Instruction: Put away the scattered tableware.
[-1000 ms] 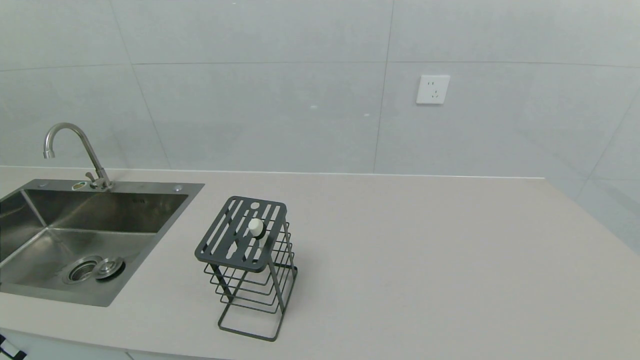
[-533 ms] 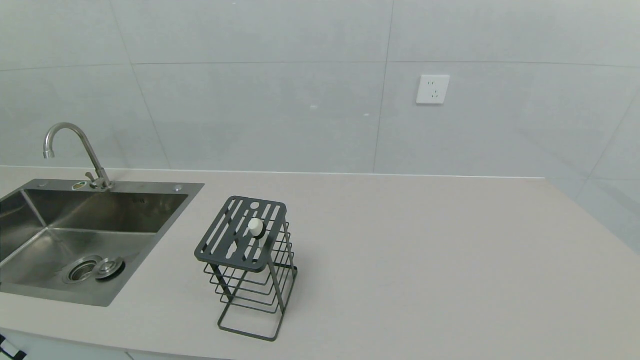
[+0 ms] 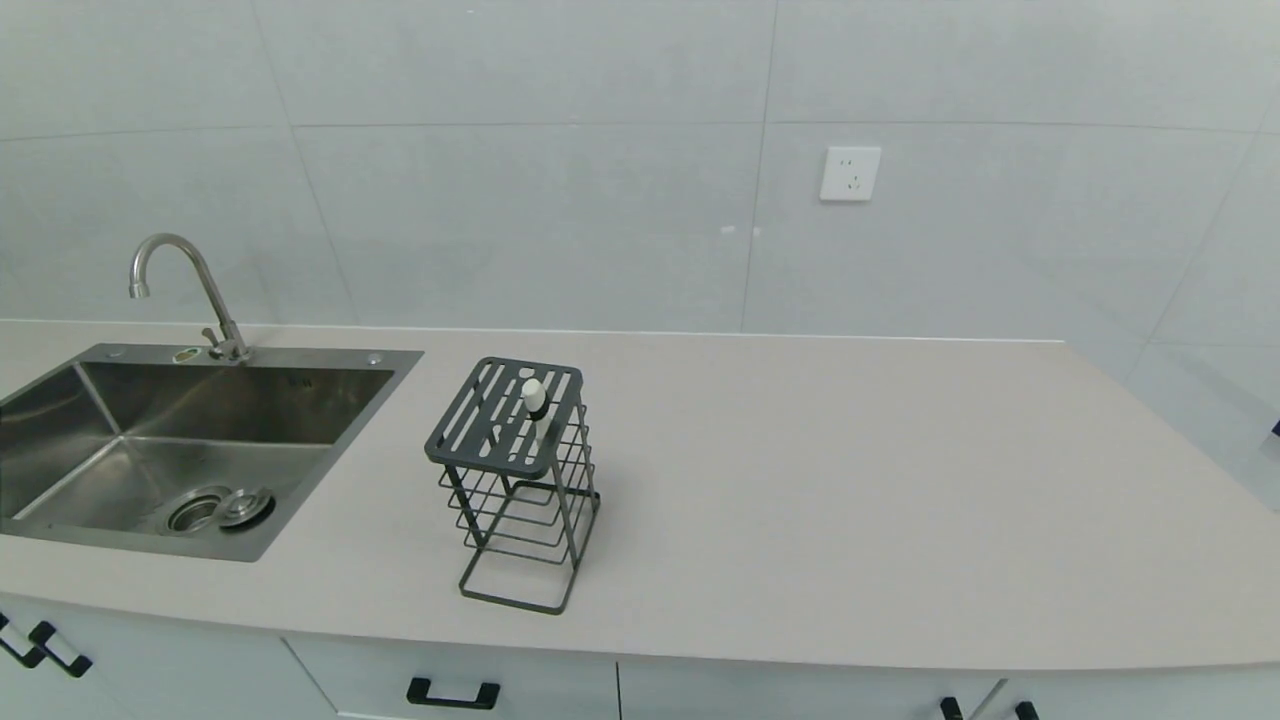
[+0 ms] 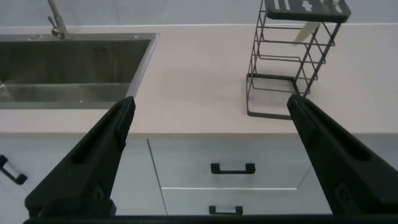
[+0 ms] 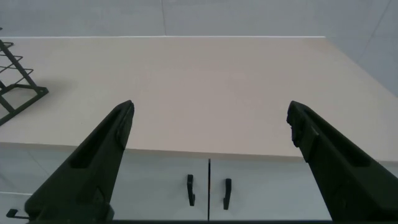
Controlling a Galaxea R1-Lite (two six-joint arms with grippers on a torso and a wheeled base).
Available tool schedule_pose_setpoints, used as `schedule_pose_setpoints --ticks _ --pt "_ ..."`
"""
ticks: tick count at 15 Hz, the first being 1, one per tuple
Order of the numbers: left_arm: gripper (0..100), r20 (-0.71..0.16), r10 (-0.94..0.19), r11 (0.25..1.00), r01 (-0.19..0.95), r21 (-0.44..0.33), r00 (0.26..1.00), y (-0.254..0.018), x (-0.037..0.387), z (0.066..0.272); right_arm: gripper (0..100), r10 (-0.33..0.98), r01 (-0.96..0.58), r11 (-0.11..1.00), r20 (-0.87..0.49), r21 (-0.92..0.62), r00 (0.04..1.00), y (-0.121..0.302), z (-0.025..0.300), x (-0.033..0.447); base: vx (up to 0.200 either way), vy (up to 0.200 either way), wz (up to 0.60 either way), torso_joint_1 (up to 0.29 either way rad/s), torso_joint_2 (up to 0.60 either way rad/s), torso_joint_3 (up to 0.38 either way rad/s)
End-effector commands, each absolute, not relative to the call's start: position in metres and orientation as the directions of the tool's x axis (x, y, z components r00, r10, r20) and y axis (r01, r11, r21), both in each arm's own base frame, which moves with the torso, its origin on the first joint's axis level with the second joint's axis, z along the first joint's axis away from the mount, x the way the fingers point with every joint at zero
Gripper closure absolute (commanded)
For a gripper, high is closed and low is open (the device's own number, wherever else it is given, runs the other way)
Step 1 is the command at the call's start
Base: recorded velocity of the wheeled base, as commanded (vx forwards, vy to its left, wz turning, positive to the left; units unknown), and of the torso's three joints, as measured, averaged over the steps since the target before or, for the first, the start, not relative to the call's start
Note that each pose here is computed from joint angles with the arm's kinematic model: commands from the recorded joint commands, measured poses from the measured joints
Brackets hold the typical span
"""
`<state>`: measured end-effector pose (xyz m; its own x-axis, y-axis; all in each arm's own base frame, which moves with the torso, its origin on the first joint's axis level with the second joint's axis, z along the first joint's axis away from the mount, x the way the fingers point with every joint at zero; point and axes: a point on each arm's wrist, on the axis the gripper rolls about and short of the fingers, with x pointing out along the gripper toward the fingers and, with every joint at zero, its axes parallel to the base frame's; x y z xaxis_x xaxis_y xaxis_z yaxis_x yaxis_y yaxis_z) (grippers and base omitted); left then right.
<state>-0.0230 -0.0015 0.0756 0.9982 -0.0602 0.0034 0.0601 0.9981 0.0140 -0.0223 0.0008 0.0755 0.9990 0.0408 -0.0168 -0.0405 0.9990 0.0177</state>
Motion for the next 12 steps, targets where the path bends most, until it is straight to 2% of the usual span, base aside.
schedule_pose_setpoints --ticks 1,3,10,12 --pt "0 0.002 -0.06 0.998 0.06 0.014 0.998 -0.0015 -0.0228 0.0756 0 0.041 -0.041 0.999 -0.018 0.018 0.999 0.0008 0.0755 -0.0222 0.0 0.0 0.0 0.0 0.0 0.0" --pt "0 0.002 -0.06 0.998 0.06 0.014 0.998 -0.0015 -0.0228 0.0756 0 0.041 -0.041 0.999 -0.018 0.018 0.999 0.0008 0.0755 -0.0222 0.0 0.0 0.0 0.0 0.0 0.0" --pt "0 0.003 -0.066 0.998 0.066 0.011 0.998 -0.0016 -0.0228 0.0758 0 0.041 -0.041 0.999 -0.018 0.019 0.999 0.0008 0.0755 -0.0222 0.0 0.0 -0.6 0.004 0.0 0.0" --pt "0 0.002 -0.066 0.998 0.066 0.011 0.998 -0.0016 -0.0227 0.0758 0 0.041 -0.041 0.999 -0.018 0.019 0.999 0.0008 0.0755 -0.0222 0.0 0.0 0.0 0.0 0.0 0.0"
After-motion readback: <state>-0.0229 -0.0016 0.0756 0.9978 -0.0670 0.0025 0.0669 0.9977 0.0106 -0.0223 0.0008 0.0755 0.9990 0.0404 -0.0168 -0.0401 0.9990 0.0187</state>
